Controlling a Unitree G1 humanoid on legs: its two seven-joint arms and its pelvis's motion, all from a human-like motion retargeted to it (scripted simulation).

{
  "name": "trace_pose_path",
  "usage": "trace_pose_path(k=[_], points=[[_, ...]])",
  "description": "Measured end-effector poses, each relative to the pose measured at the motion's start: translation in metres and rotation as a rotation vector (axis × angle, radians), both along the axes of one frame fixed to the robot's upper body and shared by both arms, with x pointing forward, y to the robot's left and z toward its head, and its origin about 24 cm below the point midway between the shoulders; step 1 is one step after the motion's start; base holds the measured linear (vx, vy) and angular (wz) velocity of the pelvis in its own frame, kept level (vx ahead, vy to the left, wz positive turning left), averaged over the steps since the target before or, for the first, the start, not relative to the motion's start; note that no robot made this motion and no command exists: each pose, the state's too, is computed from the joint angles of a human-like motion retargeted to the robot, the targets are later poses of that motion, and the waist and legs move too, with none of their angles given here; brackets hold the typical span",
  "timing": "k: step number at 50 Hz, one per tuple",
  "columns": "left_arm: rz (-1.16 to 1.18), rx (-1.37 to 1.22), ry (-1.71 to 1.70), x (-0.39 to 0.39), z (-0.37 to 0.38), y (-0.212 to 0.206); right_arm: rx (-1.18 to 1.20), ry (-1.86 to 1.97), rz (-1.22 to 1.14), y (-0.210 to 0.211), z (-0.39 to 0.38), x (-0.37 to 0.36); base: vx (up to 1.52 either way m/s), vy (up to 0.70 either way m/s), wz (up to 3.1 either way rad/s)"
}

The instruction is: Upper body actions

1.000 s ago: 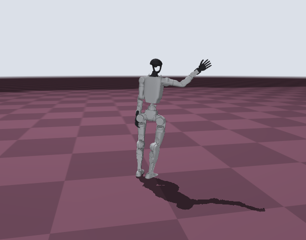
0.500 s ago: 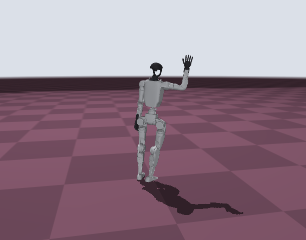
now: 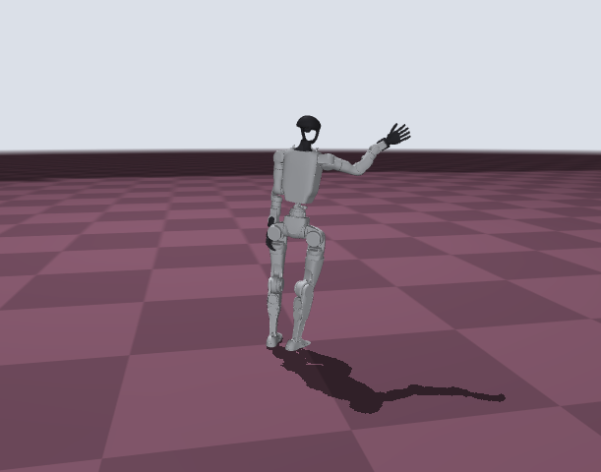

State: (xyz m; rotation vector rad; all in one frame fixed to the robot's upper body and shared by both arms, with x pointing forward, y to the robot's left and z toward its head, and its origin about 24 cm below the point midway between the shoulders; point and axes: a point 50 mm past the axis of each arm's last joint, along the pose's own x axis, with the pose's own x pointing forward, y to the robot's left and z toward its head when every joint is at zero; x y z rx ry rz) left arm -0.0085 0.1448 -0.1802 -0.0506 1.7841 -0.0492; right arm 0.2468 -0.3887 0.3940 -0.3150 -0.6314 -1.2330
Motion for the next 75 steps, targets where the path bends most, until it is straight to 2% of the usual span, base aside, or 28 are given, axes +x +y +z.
trace_pose_path(k=[3,5,7,10,12,17,20,22,24,26,28,30,33,38,42,45,48,52,55,58,61,65,67,70,72,75], points=[[-0.007,0.003,-0.002,-0.001,0.0,0.002,0.416,-0.1,0.426,-0.008,-0.037,0.027,-0.04,0.02,0.01],[-0.017,0.007,0.004,-0.003,0.0,0.006,0.608,-0.371,0.686,0.003,-0.039,0.035,0.0,-0.02,0.13],[-0.034,0.006,0.022,-0.007,0.001,0.008,0.678,-0.734,0.767,0.015,-0.029,0.027,0.01,-0.03,0.31],[-0.055,0.007,0.044,-0.01,0.001,0.01,0.623,-1.056,0.603,0.032,-0.021,0.002,0.01,0.0,-0.22],[-0.072,0.014,0.045,-0.01,0.002,0.012,0.417,-0.969,0.514,0.052,-0.005,-0.008,0.06,-0.04,-1.21],[-0.128,0.047,0.028,-0.005,0.001,0.022,-0.388,-0.681,0.399,0.118,0.04,-0.036,0.06,-0.11,-0.54],[-0.127,0.069,0.023,-0.003,0.002,0.028,-0.851,-0.552,0.136,0.159,0.055,-0.05,0.04,-0.13,-0.2],[-0.116,0.074,0.024,-0.001,0.002,0.028,-1.1,-0.448,-0.145,0.181,0.064,-0.058,0.03,-0.11,-0.13],[-0.105,0.076,0.024,0.0,0.002,0.028,-1.241,-0.433,-0.474,0.194,0.072,-0.07,0.02,-0.09,-0.12],[-0.105,0.074,0.019,0.002,0.002,0.027,-1.293,-0.588,-0.739,0.204,0.073,-0.082,0.03,-0.09,-0.19],[-0.13,0.079,0.01,0.004,0.001,0.025,-1.364,-0.741,-0.826,0.211,0.067,-0.081,0.03,-0.08,-0.33],[-0.162,0.083,-0.004,0.007,0.001,0.022,-1.428,-0.715,-0.766,0.208,0.066,-0.067,0.02,-0.05,-0.47],[-0.169,0.068,-0.014,0.009,0.0,0.015,-1.277,-0.44,-0.643,0.17,0.068,-0.039,0.01,0.0,-0.21],[-0.108,0.054,0.009,0.003,0.001,0.013,-0.801,0.013,-0.481,0.069,0.029,-0.008,0.01,0.08,0.36],[-0.055,0.052,0.023,-0.003,0.001,0.012,-0.387,0.247,-0.251,0.002,-0.047,0.004,0.02,0.07,0.56],[-0.017,0.065,0.032,-0.011,0.001,0.013,-0.129,0.38,0.069,-0.016,-0.122,0.013,0.07,0.05,0.1],[-0.002,0.07,0.044,-0.019,0.001,0.011,0.002,0.499,0.306,-0.009,-0.196,0.016,0.09,0.08,-0.43],[-0.029,0.059,0.058,-0.022,0.002,0.011,0.08,0.898,0.394,0.016,-0.316,-0.001,0.03,0.08,-0.33],[-0.055,0.054,0.051,-0.019,0.001,0.012,0.203,1.417,0.502,0.058,-0.429,-0.041,0.0,0.02,-0.02],[-0.084,0.039,0.041,-0.017,0.001,0.01,0.456,1.947,0.689,0.113,-0.518,-0.121,0.04,0.03,0.0],[-0.089,0.04,0.022,-0.014,0.0,0.005,0.684,2.241,0.775,0.166,-0.56,-0.197,0.0,0.0,0.0],[0.012,0.104,-0.028,-0.004,-0.001,-0.002,0.948,2.436,0.679,0.208,-0.572,-0.267,0.01,0.05,-0.22],[0.059,0.119,-0.046,0.004,-0.001,0.003,1.094,2.459,0.607,0.208,-0.571,-0.288,0.0,0.08,0.44],[0.119,0.208,-0.054,0.021,0.001,0.038,1.291,2.362,0.434,0.186,-0.566,-0.297,-0.03,0.06,0.44],[0.175,0.314,-0.069,0.035,0.008,0.076,1.425,2.159,0.284,0.165,-0.564,-0.285,0.0,0.02,0.1],[0.298,0.521,-0.112,0.051,0.035,0.157,1.526,1.766,0.127,0.113,-0.552,-0.247,0.0,0.0,0.0]])
